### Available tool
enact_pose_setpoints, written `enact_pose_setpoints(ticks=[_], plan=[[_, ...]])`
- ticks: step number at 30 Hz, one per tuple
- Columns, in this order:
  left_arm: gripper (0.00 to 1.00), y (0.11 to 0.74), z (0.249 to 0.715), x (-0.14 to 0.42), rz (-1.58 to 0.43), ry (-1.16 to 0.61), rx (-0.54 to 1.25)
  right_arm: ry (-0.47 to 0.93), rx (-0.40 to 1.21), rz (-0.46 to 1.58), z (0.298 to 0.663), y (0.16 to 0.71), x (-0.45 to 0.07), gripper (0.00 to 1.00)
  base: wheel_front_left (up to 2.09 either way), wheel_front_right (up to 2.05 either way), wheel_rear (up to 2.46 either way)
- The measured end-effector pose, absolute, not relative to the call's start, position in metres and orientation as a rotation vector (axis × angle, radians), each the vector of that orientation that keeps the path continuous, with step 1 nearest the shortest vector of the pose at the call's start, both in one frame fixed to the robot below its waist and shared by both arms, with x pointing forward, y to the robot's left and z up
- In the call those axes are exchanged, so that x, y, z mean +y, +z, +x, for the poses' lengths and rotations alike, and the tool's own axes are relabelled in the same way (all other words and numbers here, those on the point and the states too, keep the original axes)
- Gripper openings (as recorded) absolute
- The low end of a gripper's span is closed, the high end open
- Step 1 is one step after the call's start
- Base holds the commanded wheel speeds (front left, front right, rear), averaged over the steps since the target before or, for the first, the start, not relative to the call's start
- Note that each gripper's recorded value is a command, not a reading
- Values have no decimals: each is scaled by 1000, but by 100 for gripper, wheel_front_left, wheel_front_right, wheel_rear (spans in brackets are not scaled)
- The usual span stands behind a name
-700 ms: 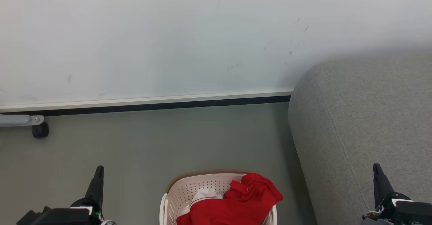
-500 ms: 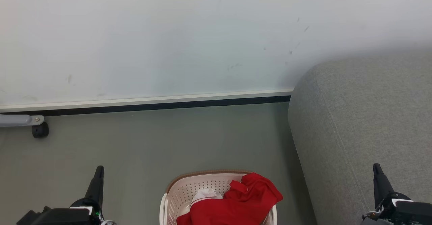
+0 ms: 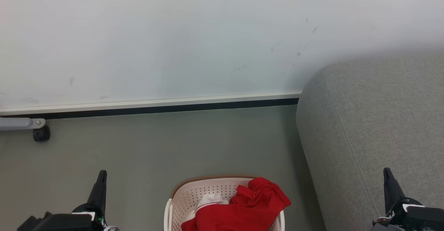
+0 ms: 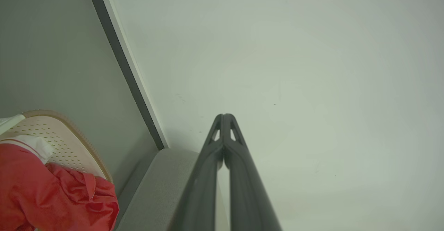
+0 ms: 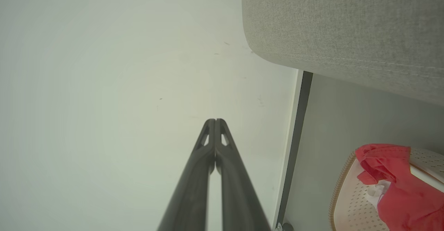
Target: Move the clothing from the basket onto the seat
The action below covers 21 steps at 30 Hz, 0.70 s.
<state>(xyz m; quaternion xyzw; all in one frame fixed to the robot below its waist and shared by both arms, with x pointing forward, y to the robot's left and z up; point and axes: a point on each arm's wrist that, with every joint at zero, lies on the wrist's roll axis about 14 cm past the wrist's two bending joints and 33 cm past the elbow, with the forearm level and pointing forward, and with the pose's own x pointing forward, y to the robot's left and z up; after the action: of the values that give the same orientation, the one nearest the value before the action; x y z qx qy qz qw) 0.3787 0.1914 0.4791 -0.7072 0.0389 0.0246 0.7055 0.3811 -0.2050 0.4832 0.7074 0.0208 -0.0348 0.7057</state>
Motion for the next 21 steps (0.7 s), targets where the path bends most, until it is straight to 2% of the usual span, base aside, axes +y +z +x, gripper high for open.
enact_pose_setpoints(ticks=[21], plan=[[0,479,379,191,-1572,54,86,-77,46,1572,381,483,-205,0,0,0,0]])
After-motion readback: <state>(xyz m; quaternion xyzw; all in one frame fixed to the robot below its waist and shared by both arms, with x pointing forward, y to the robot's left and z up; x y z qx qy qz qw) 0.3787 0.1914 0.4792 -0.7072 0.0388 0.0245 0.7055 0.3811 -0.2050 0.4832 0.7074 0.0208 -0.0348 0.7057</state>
